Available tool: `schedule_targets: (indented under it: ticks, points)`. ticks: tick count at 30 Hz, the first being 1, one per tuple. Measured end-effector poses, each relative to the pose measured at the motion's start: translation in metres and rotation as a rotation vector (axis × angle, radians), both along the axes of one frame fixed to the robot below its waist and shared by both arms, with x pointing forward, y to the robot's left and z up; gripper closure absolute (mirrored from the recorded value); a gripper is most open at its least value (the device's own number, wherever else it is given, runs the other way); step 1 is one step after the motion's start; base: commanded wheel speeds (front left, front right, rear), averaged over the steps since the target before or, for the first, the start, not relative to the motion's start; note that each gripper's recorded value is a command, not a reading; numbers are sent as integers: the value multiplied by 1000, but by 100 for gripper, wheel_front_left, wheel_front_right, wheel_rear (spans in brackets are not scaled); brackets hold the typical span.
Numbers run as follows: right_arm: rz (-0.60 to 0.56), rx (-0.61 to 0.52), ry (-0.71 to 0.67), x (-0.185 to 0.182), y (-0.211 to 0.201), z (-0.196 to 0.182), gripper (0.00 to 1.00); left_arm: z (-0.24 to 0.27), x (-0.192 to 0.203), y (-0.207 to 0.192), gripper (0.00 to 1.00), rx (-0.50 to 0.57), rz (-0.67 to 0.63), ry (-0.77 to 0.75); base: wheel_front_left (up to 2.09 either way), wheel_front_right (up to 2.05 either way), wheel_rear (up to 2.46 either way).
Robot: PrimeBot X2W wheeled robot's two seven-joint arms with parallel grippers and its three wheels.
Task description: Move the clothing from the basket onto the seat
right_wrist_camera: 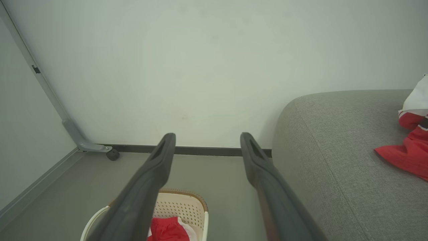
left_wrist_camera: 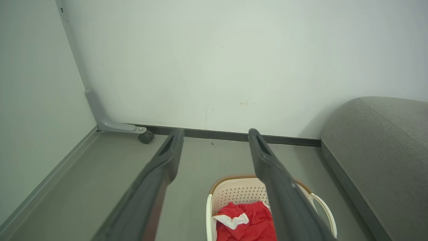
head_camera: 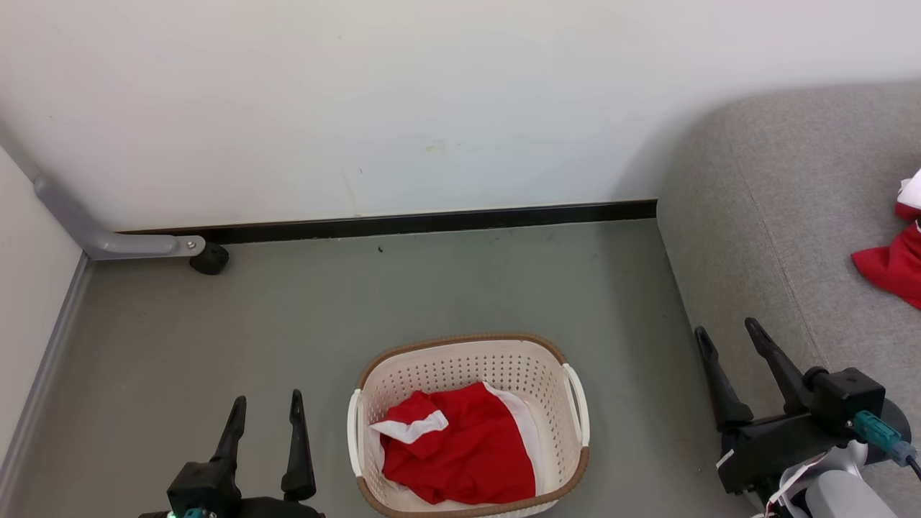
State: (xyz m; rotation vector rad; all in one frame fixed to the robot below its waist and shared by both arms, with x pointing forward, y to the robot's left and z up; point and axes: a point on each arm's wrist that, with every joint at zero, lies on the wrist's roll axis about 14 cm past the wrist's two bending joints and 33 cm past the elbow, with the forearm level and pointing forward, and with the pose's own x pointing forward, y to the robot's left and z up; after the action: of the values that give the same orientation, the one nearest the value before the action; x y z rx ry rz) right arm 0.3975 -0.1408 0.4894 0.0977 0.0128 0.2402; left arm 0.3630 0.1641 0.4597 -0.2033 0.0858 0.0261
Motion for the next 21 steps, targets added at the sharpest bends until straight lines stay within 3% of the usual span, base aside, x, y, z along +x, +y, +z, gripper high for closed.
schedule_targets:
  ticks: [21]
  points:
    - [-38, 6, -15, 17, -10, 0, 0, -21, 6, -25, 0, -24, -67, 60, 0, 0, 0]
